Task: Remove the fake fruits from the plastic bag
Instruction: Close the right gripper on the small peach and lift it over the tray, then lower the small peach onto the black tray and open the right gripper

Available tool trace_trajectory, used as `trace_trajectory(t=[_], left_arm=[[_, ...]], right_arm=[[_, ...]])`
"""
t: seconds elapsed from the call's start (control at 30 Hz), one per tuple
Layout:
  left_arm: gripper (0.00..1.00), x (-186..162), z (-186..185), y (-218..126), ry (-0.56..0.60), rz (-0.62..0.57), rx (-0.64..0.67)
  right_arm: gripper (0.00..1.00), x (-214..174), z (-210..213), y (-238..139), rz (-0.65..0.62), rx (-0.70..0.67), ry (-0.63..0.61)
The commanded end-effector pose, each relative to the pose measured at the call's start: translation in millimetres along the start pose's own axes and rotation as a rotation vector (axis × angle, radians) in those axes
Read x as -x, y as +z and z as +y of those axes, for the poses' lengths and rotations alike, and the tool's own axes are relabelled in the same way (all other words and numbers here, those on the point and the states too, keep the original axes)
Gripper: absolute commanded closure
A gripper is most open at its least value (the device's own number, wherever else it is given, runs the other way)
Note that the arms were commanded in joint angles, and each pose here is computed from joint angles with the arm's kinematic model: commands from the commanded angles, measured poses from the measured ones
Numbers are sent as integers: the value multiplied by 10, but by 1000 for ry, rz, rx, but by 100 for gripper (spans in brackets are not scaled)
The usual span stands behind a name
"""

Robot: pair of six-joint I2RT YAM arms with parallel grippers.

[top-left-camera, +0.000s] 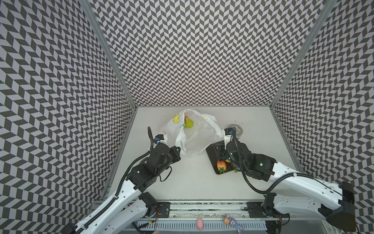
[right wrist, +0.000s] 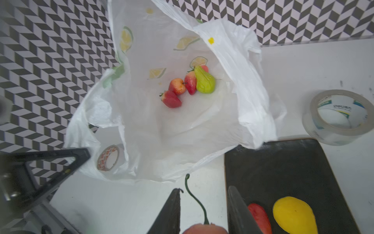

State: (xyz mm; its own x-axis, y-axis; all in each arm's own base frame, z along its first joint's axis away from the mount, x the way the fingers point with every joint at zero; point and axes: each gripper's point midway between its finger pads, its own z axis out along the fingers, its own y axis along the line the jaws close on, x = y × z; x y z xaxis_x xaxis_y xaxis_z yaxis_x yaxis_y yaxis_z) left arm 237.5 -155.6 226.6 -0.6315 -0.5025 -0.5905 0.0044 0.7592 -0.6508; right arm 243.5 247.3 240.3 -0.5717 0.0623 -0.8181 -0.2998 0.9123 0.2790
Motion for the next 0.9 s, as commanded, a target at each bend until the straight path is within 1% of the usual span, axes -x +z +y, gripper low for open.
trace_trajectory(t=[0.0,0.13,0.27,0.37,0.6,0.73,0.87], left_arm=[[100,56,-46,-13,5,-27,-13],[100,58,-40,-21,18,-21,-1],[100,80,-35,-46,18,-30,1],[100,85,-47,-49,17,-31,-2],[100,95,-54,-58,14,-33,-4],[100,102,-59,-68,8,-37,-8],[100,101,-70,-67,12,-29,-5]], right_arm=[[79,-227,-325,-28,18,-108,-13],[80,-332,-355,69,37,-96,-3],[80,-505,-409,278,83,-93,26],[80,-557,-413,451,94,-78,29],[80,-564,-531,835,95,-117,28],[80,-644,-661,1050,108,-149,26],[80,-775,-788,1304,171,-194,2]])
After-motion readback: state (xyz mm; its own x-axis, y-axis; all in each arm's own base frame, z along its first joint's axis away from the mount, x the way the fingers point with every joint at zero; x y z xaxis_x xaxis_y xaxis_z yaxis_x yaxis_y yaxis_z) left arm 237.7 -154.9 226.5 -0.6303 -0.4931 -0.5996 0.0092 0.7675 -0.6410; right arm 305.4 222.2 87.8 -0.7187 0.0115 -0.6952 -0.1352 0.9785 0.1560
